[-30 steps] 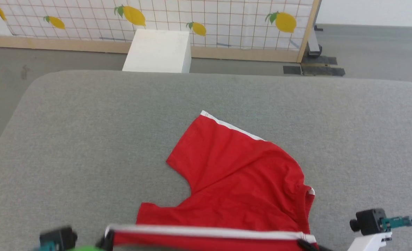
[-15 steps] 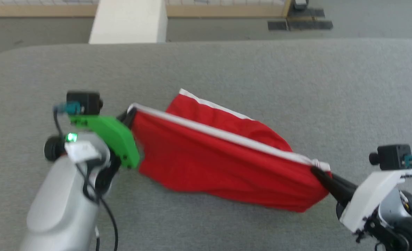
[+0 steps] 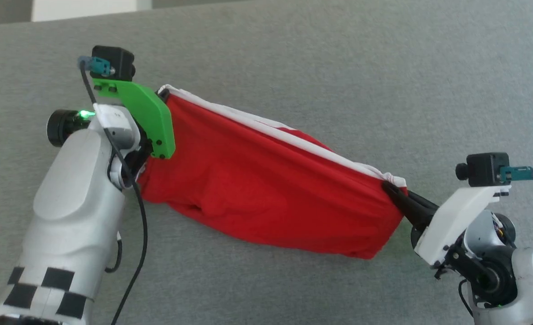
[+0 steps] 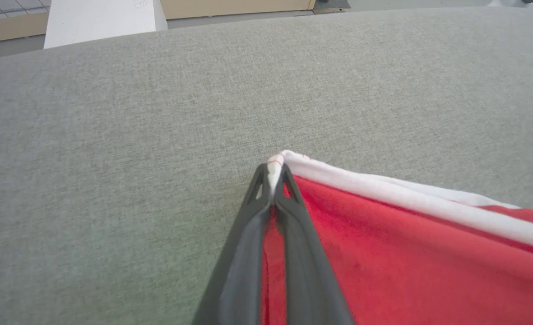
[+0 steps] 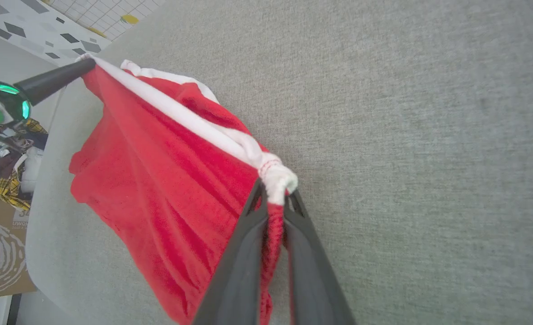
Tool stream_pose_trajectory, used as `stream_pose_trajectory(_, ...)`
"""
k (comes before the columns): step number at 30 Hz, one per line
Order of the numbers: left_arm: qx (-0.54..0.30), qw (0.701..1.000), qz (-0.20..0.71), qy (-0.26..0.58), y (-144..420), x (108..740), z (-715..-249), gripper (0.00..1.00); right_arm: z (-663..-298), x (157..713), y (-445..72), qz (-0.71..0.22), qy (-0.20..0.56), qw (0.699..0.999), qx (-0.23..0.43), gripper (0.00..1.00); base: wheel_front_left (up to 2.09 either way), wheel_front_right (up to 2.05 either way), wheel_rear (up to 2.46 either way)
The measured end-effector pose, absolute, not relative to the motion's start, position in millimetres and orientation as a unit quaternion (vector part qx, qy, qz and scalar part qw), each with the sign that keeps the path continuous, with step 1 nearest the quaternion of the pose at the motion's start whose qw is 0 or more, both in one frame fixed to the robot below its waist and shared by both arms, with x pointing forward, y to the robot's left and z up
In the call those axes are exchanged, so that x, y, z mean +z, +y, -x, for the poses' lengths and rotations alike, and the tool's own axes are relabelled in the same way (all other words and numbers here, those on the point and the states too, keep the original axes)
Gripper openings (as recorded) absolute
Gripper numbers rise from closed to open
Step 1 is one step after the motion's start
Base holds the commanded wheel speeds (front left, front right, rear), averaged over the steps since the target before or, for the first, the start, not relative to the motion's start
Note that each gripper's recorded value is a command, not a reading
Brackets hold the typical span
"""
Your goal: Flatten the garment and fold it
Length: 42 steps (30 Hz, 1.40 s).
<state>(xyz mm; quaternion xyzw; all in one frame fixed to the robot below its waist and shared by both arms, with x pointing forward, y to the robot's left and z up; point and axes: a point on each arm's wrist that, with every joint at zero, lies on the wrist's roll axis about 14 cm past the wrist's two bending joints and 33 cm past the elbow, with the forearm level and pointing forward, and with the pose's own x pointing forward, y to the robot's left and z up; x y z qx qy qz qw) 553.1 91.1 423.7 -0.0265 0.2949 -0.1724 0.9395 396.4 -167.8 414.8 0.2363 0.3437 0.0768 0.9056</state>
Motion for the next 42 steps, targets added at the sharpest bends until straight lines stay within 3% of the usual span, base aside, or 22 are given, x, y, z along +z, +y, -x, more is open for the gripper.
stream_pose_trajectory(5, -0.184, 0.929, 0.024, 0.32, 77, 399, -559, 0.0, -393, 403, -177, -0.24, 0.353, 0.902, 0.057, 0.0, 0.0, 0.0, 0.0)
stream_pose_trajectory(6, -0.184, 0.928, 0.024, 0.324, 75, 394, -559, 0.2, -393, 403, -179, -0.241, 0.353, 0.903, 0.053, 0.09, 0.0, 0.0, 0.0)
stream_pose_trajectory(7, -0.184, 0.926, 0.025, 0.327, 73, 390, -559, 0.43, -393, 402, -180, -0.241, 0.352, 0.903, 0.051, 0.23, 0.0, 0.0, 0.0)
stream_pose_trajectory(8, -0.184, 0.926, 0.027, 0.328, 73, 388, -560, 1.0, -393, 402, -180, -0.241, 0.35, 0.904, 0.05, 1.0, 0.0, 0.0, 0.0)
stream_pose_trajectory(14, -0.178, 0.939, 0.037, 0.292, 74, 400, -566, 1.0, -401, 419, -183, -0.238, 0.311, 0.919, 0.049, 1.0, 0.0, 0.0, 0.0)
stream_pose_trajectory(19, -0.172, 0.967, 0.057, 0.179, 82, 454, -576, 1.0, -397, 443, -192, -0.204, 0.26, 0.943, 0.034, 1.0, 0.0, 0.0, 0.0)
stream_pose_trajectory(24, -0.165, 0.983, 0.049, 0.063, 104, 497, -555, 1.0, -375, 452, -205, -0.096, 0.259, 0.961, 0.006, 1.0, 0.0, 0.0, 0.0)
stream_pose_trajectory(31, -0.102, 0.994, 0.012, -0.031, 158, 519, -501, 1.0, -342, 433, -188, -0.089, 0.333, 0.938, 0.029, 1.0, 0.0, 0.0, 0.0)
stream_pose_trajectory(42, -0.009, 0.999, 0.038, -0.014, 206, 505, -429, 1.0, -356, 389, -149, -0.064, 0.422, 0.9, 0.088, 1.0, 0.0, 0.0, 0.0)
